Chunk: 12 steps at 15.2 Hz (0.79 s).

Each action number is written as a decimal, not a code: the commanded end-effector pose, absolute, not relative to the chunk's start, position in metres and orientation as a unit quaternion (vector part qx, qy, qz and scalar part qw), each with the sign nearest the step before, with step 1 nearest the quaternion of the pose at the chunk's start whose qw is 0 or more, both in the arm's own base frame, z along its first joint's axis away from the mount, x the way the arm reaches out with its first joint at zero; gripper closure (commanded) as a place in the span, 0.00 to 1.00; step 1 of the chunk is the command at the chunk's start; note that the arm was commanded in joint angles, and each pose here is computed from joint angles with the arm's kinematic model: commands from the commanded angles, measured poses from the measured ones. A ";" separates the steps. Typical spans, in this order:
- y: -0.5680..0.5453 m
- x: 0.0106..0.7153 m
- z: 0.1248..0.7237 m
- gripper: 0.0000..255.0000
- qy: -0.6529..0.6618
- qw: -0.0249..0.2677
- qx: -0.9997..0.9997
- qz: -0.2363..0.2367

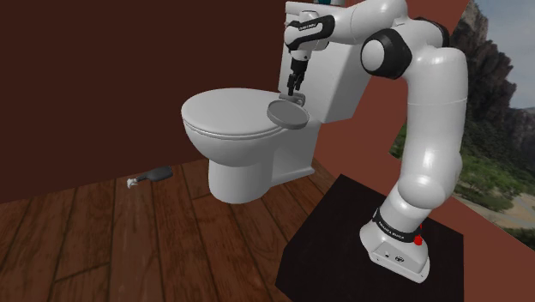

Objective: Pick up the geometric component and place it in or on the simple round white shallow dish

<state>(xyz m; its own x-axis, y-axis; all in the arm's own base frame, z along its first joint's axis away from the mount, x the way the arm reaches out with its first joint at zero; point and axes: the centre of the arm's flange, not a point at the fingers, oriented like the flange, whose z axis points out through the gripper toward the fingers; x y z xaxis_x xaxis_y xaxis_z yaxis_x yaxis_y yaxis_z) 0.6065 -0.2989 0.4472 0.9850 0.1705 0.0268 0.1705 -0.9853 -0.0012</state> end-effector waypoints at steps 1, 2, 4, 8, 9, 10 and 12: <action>-0.317 0.601 0.414 0.00 -0.085 -0.014 -0.996 0.032; -0.317 0.601 0.414 0.00 -0.085 -0.014 -0.996 0.032; -0.317 0.601 0.414 0.00 -0.085 -0.014 -0.996 0.032; -0.306 0.600 0.417 1.00 -0.085 -0.015 -0.996 0.032; -0.306 0.601 0.419 1.00 -0.085 -0.015 -0.996 0.032; -0.314 0.606 0.419 1.00 -0.084 -0.014 -0.996 0.032; -0.315 0.606 0.423 1.00 -0.084 -0.014 -0.996 0.032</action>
<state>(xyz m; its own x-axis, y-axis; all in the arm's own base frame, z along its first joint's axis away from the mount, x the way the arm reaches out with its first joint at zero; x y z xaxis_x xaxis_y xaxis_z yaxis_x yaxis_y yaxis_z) 0.6116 -0.3009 0.4474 0.9861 0.1659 0.0115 0.1660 -0.9861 -0.0105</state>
